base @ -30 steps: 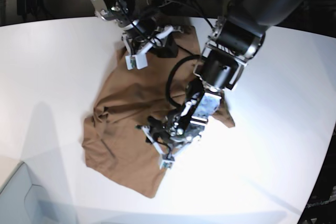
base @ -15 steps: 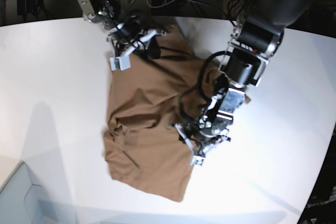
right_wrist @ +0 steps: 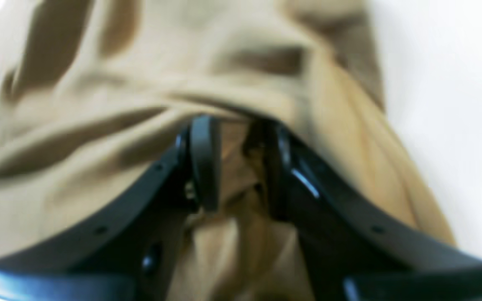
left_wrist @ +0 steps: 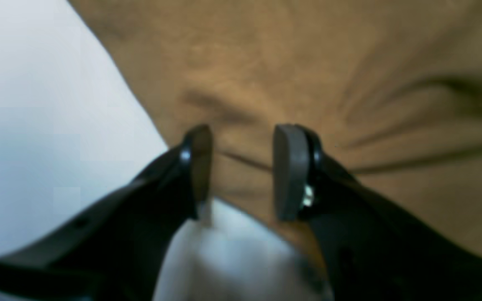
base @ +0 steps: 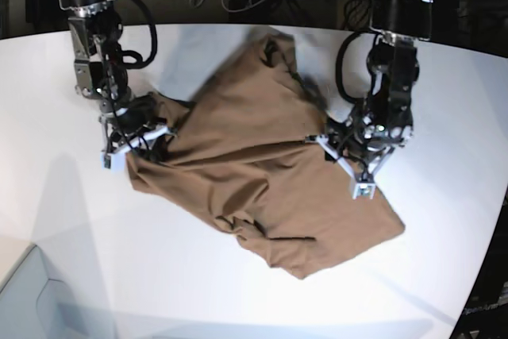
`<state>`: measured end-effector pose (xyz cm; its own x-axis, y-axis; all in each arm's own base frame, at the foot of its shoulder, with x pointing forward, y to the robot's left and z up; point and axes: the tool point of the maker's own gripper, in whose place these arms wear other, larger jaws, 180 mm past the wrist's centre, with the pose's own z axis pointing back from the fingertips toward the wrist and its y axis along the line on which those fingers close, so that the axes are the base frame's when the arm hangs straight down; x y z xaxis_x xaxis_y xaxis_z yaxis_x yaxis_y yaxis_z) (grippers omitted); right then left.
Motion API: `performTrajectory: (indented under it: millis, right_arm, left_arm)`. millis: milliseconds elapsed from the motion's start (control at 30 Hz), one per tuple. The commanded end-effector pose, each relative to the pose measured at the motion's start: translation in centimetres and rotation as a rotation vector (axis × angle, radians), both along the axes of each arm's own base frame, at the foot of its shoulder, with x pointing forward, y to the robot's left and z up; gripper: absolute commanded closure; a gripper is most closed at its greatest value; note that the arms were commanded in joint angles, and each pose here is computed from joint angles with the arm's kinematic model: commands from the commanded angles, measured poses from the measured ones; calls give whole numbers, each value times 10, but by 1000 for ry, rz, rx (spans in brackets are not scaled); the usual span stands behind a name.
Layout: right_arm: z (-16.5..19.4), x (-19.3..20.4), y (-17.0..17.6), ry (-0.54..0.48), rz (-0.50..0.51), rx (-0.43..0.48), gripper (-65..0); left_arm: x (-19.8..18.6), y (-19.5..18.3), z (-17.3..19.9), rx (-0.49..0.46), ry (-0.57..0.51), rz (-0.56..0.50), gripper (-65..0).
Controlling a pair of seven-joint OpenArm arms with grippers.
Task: Layout the t-shirt on the table in an organized manner, then fold the t-shirt properly
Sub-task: 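Grasp the t-shirt edge with both grippers and drag it flat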
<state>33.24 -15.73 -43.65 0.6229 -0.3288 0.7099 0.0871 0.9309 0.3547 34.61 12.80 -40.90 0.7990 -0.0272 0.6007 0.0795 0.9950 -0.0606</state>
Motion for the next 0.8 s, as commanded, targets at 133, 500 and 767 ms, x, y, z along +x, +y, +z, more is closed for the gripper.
performTrajectory:
  millis: [133, 500, 767]
  right_arm:
    - [43, 26, -23, -87, -57, -34, -171]
    - [102, -22, 36, -151, 13, 86, -171]
    - [67, -99, 79, 29, -2, 208, -171]
  left_arm:
    - [-16, -3, 67, -19, -158, -7, -243]
    - [17, 61, 59, -6, -132, 176, -246]
    - [82, 72, 51, -34, -220, 233, -246]
